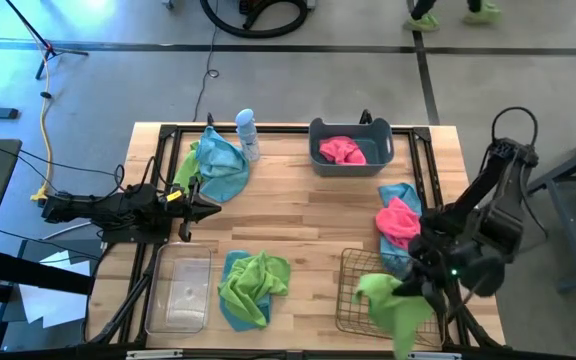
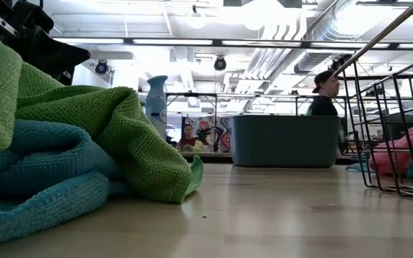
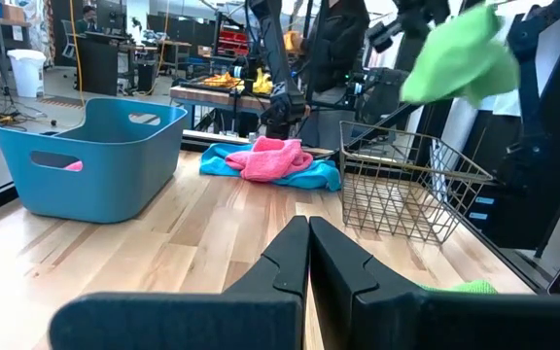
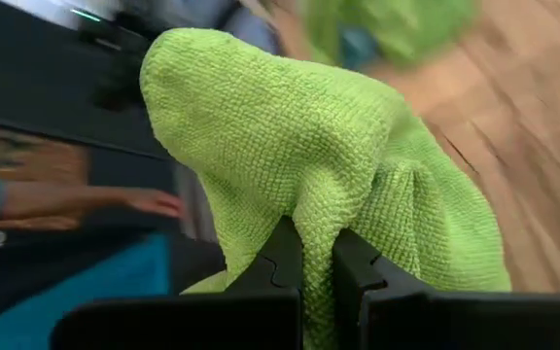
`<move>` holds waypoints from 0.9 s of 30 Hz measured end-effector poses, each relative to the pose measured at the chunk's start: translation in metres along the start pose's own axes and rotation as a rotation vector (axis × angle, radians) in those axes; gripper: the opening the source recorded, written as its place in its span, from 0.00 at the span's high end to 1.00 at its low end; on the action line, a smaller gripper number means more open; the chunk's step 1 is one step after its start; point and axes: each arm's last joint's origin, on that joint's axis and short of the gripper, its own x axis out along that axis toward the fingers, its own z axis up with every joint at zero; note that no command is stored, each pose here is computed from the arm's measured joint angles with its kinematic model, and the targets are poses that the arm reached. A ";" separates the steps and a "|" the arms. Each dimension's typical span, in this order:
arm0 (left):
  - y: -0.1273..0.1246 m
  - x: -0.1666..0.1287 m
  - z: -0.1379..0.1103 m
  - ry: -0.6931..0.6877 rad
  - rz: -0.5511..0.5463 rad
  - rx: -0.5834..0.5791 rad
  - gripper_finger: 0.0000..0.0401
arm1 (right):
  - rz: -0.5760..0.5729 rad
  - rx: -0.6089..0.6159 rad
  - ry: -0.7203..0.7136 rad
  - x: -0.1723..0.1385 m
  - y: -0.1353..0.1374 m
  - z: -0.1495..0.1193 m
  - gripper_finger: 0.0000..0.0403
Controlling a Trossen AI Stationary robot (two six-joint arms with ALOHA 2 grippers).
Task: Sort microfiber towel by color & place in baskets
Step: Put the top right green microfiber towel into the wire basket
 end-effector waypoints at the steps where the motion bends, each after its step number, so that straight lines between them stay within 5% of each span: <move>1: 0.000 0.000 0.000 0.000 0.000 0.000 1.00 | -0.057 0.021 0.033 -0.001 -0.002 -0.004 1.00; 7: 0.000 0.000 0.000 0.000 0.000 0.000 1.00 | -0.306 0.194 0.084 0.002 -0.010 -0.025 1.00; 19: 0.000 0.000 0.000 0.000 0.000 0.000 1.00 | -0.722 0.421 0.019 0.060 -0.034 -0.054 1.00; 27: 0.000 0.000 0.000 0.000 0.000 0.000 1.00 | -0.793 0.479 0.040 0.086 -0.036 -0.049 0.97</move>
